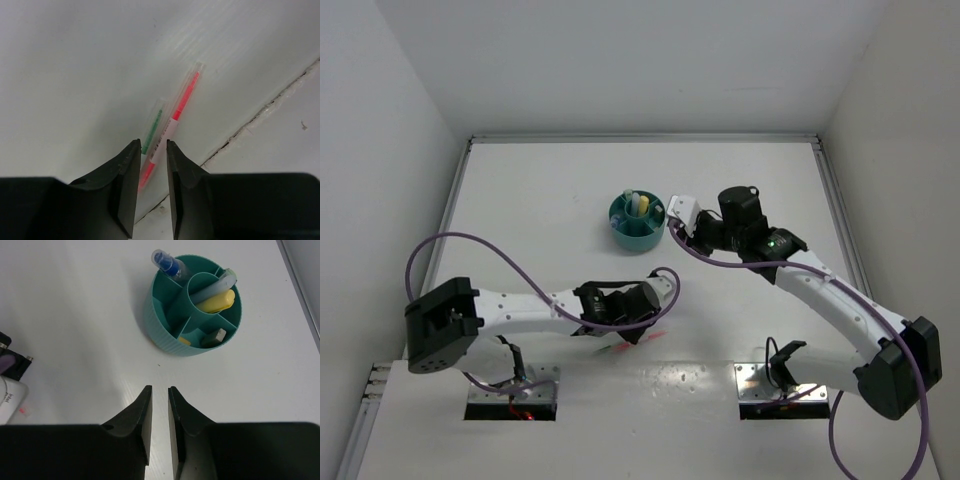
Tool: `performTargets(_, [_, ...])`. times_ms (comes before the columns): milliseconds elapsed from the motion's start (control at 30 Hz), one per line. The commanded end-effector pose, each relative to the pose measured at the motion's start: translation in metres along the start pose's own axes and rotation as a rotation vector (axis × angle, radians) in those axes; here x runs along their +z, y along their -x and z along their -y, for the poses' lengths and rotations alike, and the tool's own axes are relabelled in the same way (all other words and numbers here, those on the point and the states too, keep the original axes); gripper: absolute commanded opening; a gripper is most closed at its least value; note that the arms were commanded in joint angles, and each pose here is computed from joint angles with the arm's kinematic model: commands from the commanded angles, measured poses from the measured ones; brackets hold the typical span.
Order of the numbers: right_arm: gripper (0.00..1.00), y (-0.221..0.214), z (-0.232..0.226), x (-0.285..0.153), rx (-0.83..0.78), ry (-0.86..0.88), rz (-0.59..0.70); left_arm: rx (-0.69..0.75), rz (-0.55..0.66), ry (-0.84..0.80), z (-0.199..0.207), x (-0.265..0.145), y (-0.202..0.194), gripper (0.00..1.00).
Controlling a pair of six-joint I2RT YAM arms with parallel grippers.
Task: Sort the stationery into containers
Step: Pick up the pen from the corner of the board.
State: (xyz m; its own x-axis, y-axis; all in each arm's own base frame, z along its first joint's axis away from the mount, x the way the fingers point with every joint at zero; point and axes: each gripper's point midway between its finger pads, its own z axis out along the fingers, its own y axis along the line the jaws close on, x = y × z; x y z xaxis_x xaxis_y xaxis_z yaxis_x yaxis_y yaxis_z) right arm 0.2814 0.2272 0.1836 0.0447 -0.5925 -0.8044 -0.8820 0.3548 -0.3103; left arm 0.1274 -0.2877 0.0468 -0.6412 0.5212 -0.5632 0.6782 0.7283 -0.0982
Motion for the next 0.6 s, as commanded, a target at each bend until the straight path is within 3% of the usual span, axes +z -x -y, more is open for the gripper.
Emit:
performTargets(0, [0.19,0.015,0.011,-0.003,-0.017,-0.037,0.048,0.013,0.002,-0.026,0.004,0.007,0.001,0.33])
performTargets(133, [0.19,0.015,0.011,-0.003,-0.017,-0.037,0.048,0.026,-0.021,-0.016,0.002,0.015,-0.004,0.37])
performTargets(567, [0.19,0.016,0.010,-0.003,-0.018,-0.030,0.053,0.014,-0.027,0.022,-0.007,0.024,-0.005,0.37])
